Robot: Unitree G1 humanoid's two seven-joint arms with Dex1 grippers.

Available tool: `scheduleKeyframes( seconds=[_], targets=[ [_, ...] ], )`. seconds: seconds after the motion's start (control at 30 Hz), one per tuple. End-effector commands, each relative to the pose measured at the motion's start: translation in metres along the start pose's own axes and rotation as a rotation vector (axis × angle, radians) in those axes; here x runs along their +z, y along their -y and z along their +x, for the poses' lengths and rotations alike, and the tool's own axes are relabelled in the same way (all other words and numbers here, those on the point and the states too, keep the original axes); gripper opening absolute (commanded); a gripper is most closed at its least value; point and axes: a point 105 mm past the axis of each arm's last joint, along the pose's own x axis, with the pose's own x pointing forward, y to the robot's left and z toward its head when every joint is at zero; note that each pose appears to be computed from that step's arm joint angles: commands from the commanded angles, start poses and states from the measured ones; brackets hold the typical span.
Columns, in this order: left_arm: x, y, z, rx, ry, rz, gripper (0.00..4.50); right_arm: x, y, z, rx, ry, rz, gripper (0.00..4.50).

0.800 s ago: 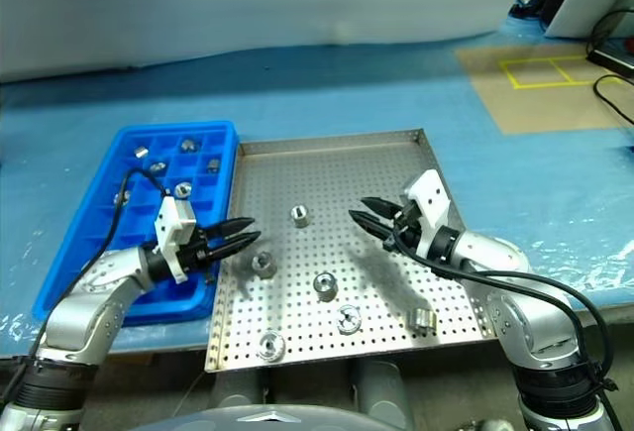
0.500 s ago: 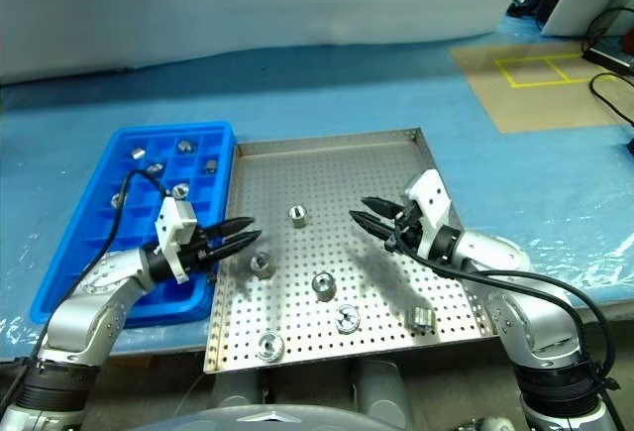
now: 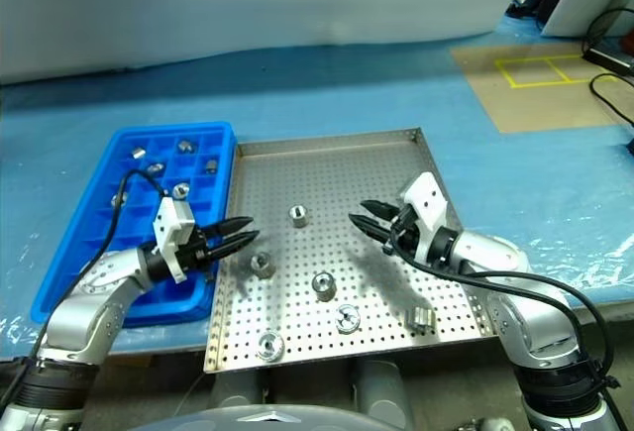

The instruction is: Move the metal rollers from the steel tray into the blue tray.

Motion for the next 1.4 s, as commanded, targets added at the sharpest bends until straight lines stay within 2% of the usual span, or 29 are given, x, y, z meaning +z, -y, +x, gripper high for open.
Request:
scheduleKeyframes(
  seconds=[0.03, 0.23, 0.33, 0.37, 0.43, 0.67, 1.03, 1.17, 1.4],
  targets=[
    [0.011, -0.001, 0.02, -0.093, 0.006, 0.046, 1.42, 0.014, -0.004, 0.004, 0.002, 0.048, -0.054, 1.49],
    [0.038, -0.015, 0.073, -0.239, -0.037, 0.096, 1.42, 0.015, -0.002, 0.005, -0.015, 0.054, -0.057, 1.49],
    [0.041, -0.022, 0.082, -0.308, -0.083, 0.133, 1.42, 0.015, -0.001, 0.005, -0.036, 0.058, -0.062, 1.49],
    [0.043, -0.023, 0.082, -0.338, -0.097, 0.147, 1.79, 0.016, -0.001, 0.005, -0.043, 0.061, -0.06, 1.45],
    [0.045, -0.025, 0.083, -0.385, -0.125, 0.163, 2.22, 0.015, -0.001, 0.003, -0.066, 0.065, -0.057, 1.45],
    [0.044, -0.025, 0.082, -0.528, -0.241, 0.274, 4.48, 0.014, -0.002, 0.001, -0.101, 0.072, -0.046, 1.45],
    [0.021, -0.024, 0.11, -0.551, -0.317, 0.243, 4.48, 0.014, -0.003, -0.004, -0.139, 0.07, -0.051, 1.45],
    [0.019, -0.03, 0.114, -0.522, -0.322, 0.219, 4.48, 0.014, -0.003, -0.007, -0.152, 0.069, -0.056, 1.45],
    [0.003, -0.03, 0.116, -0.516, -0.379, 0.2, 4.48, 0.014, 0.001, -0.011, -0.177, 0.06, -0.073, 1.45]
  ],
)
